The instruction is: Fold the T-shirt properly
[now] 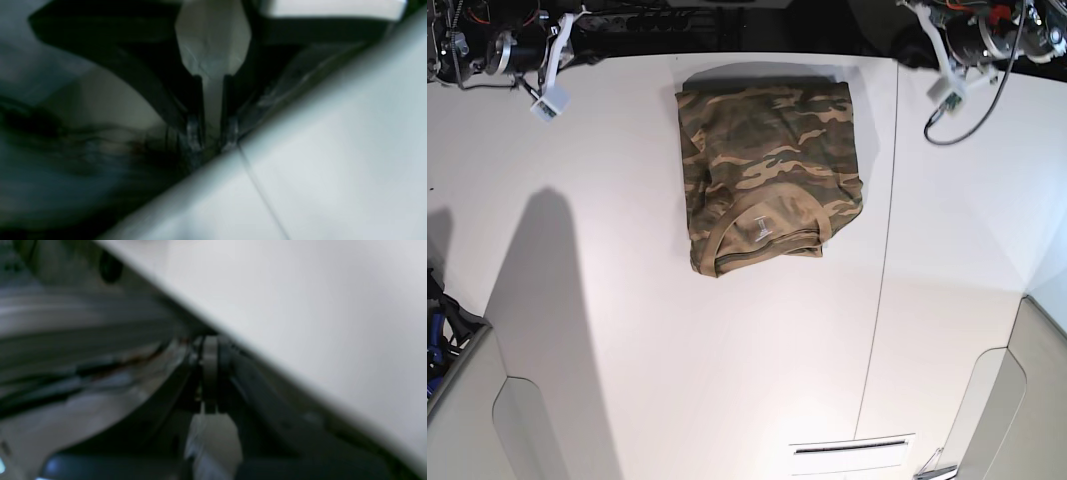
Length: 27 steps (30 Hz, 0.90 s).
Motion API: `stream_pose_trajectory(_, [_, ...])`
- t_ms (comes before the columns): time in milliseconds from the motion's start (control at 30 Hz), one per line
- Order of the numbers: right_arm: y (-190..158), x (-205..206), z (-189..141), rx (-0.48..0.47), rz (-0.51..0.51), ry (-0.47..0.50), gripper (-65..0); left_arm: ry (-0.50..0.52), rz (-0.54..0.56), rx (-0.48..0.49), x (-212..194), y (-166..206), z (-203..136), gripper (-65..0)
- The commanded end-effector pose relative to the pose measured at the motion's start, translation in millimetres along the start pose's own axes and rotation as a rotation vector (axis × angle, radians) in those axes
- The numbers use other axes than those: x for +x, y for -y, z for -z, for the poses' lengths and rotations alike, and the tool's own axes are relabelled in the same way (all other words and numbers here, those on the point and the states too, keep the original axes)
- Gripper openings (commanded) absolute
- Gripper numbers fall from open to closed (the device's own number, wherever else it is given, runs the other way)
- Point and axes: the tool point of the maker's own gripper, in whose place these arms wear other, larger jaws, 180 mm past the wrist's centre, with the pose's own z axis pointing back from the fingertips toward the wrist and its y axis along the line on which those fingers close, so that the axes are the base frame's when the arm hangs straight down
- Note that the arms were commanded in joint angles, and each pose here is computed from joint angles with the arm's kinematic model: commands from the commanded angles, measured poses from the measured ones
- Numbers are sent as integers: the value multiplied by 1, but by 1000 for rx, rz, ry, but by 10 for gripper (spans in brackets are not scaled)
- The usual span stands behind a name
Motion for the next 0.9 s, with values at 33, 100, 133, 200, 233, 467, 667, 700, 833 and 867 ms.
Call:
stream_pose_trajectory(33, [-4, -14, -5, 13, 1, -40, -650, -43, -16, 17, -27, 6, -4, -560])
stream_pose_trajectory(100, [-7, -30, -6, 22, 8, -84, -650, -103, -35, 33, -55, 11, -5, -560])
stream_pose_trajectory(133, [-9, -38, -7, 29, 15, -105, -650, -138, -50, 38, -70, 13, -5, -560])
stream_pose_trajectory(200, [-16, -54, -7, 51, 26, -151, -650, -214, -92, 39, -101, 17, -5, -560])
stream_pose_trajectory(233, [-20, -64, -6, 65, 35, -175, -650, -254, -115, 35, -117, 18, -5, -560])
stream_pose_trajectory(467, [-44, -133, 13, 170, 166, -344, -650, -535, -194, -40, -233, 40, 11, -559])
stream_pose_trajectory(667, [-48, -194, 38, 161, 246, -466, -650, -732, -140, -51, -302, 49, 33, -559])
stream_pose_trajectory(700, [-46, -205, 41, 144, 239, -494, -650, -754, -138, -50, -307, 49, 39, -559])
stream_pose_trajectory(833, [-31, -232, 50, 99, 208, -600, -650, -802, -112, -54, -309, 44, 70, -559])
stream_pose_trajectory(867, [-28, -235, 53, 95, 214, -617, -650, -807, -109, -63, -307, 45, 78, -559])
